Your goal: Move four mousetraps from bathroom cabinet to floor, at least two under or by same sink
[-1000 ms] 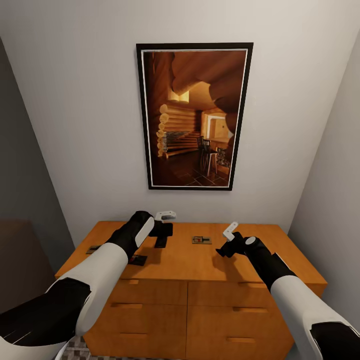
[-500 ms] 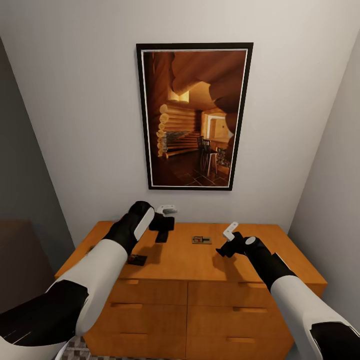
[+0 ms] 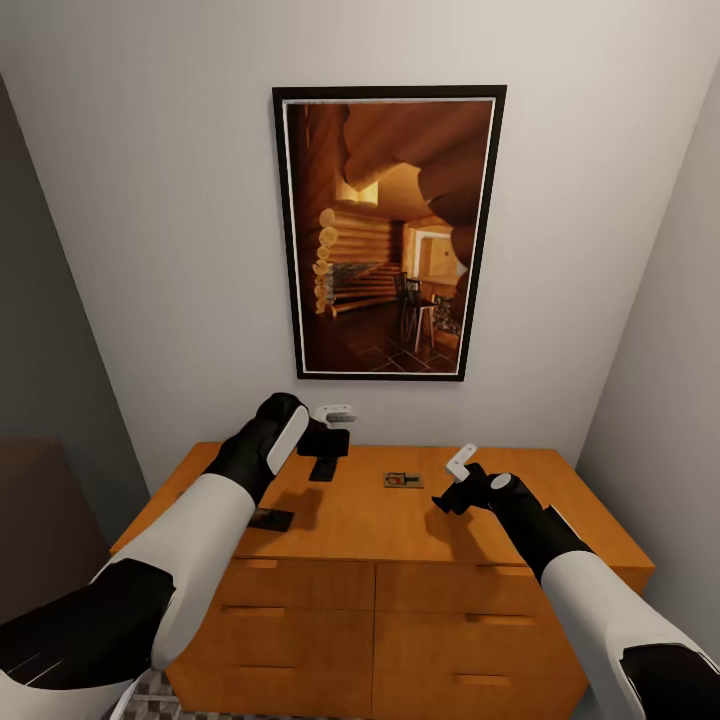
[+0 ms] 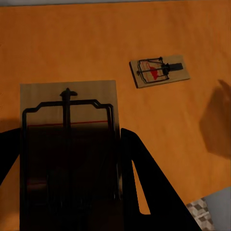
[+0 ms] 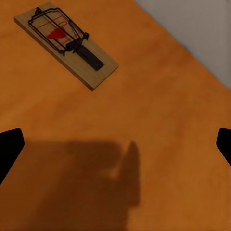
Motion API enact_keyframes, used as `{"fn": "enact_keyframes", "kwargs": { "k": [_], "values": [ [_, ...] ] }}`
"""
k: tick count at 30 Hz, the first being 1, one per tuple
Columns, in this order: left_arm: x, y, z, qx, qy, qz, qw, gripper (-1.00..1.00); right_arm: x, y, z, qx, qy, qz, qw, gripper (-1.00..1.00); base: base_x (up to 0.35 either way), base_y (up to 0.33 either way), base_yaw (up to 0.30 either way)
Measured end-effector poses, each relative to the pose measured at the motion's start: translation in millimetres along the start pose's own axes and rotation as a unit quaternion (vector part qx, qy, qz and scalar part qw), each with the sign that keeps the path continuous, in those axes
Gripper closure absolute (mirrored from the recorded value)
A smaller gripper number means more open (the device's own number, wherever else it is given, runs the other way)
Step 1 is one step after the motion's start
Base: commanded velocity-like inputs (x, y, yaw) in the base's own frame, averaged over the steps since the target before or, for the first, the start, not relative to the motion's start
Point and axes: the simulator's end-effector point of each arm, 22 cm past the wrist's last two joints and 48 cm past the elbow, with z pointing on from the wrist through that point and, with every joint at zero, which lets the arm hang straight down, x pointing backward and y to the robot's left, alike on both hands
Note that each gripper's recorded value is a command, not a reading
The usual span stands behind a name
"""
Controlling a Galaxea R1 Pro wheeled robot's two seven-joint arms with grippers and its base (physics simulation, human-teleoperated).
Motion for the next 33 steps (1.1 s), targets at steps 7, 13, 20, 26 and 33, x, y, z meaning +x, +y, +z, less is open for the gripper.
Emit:
{"fn": "enact_keyframes", "kwargs": {
  "k": [7, 13, 20, 26, 33],
  "values": [
    [4, -1, 2.0, 0.005, 0.003, -0.004, 1.0, 1.0, 0, 0, 0.0, 0.0, 0.0, 0.0, 1.0, -1.0, 0.0, 0.0, 0.0],
    [8, 0, 4.6, 0.005, 0.007, -0.007, 0.9999, 1.0, 0, 1, 0.1, -0.001, 0.0, 0.001, 1.0, -1.0, 0.0, 0.0, 0.0],
    [14, -1, 8.9, 0.012, 0.014, -0.016, 0.9997, 1.0, 0, 4, 0.2, -0.006, 0.001, 0.002, 1.0, -1.0, 0.0, 0.0, 0.0],
    [14, -11, 9.2, 0.036, 0.012, -0.033, 0.9988, 1.0, -1, 3, 0.4, -0.004, 0.0, 0.003, 1.0, -1.0, 0.0, 0.0, 0.0],
    [11, -14, 7.9, 0.04, 0.008, -0.033, 0.9986, 1.0, -2, 3, 0.4, -0.003, -0.001, 0.003, 1.0, -1.0, 0.0, 0.0, 0.0]
  ]
}}
